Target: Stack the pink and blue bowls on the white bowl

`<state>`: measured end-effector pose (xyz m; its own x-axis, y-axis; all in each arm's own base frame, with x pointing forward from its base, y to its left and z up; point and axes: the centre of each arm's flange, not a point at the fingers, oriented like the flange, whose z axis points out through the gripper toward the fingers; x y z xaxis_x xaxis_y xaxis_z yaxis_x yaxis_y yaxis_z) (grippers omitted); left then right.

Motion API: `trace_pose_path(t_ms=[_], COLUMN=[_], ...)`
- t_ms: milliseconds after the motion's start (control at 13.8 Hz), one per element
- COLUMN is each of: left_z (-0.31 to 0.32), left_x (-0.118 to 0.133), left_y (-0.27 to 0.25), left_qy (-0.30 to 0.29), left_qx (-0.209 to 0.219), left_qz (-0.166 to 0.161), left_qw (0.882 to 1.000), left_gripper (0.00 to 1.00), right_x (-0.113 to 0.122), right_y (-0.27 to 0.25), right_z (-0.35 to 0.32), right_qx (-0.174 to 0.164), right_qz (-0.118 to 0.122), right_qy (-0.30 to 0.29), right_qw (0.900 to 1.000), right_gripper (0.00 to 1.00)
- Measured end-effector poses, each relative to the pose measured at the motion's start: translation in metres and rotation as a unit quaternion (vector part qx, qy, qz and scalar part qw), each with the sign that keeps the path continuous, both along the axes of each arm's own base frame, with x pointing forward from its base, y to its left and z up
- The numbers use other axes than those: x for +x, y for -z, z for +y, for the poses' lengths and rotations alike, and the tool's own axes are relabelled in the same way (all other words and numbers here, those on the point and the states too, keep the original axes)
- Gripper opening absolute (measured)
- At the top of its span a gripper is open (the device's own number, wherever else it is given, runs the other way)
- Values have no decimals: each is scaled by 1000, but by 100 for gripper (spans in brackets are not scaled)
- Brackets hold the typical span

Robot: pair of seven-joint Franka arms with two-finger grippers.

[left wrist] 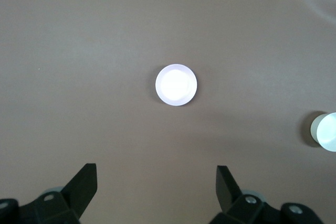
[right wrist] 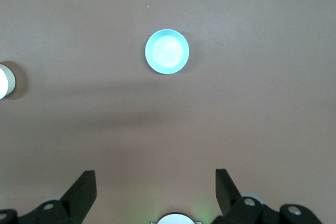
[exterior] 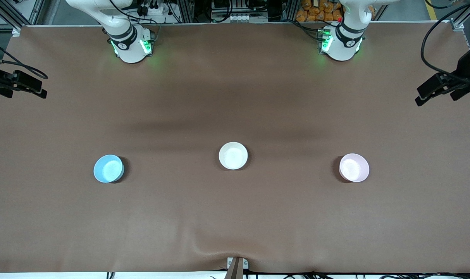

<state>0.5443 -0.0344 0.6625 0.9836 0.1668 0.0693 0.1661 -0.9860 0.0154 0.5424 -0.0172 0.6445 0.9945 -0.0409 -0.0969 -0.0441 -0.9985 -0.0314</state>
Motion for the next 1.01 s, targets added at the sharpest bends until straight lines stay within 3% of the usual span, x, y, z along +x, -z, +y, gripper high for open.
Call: trace_pose_path(t_ms=[1012], left_z=[1], left_x=[7], left_y=[21], left_qy=[0], left_qx=[0], left_qz=[36], left_qw=[999], left_gripper=[100], right_x=[0], right_y=[0], right_z=[0], right_qx=[0], right_qz=[1], right_qy=[0], right_qw=[1000], right_gripper=[100])
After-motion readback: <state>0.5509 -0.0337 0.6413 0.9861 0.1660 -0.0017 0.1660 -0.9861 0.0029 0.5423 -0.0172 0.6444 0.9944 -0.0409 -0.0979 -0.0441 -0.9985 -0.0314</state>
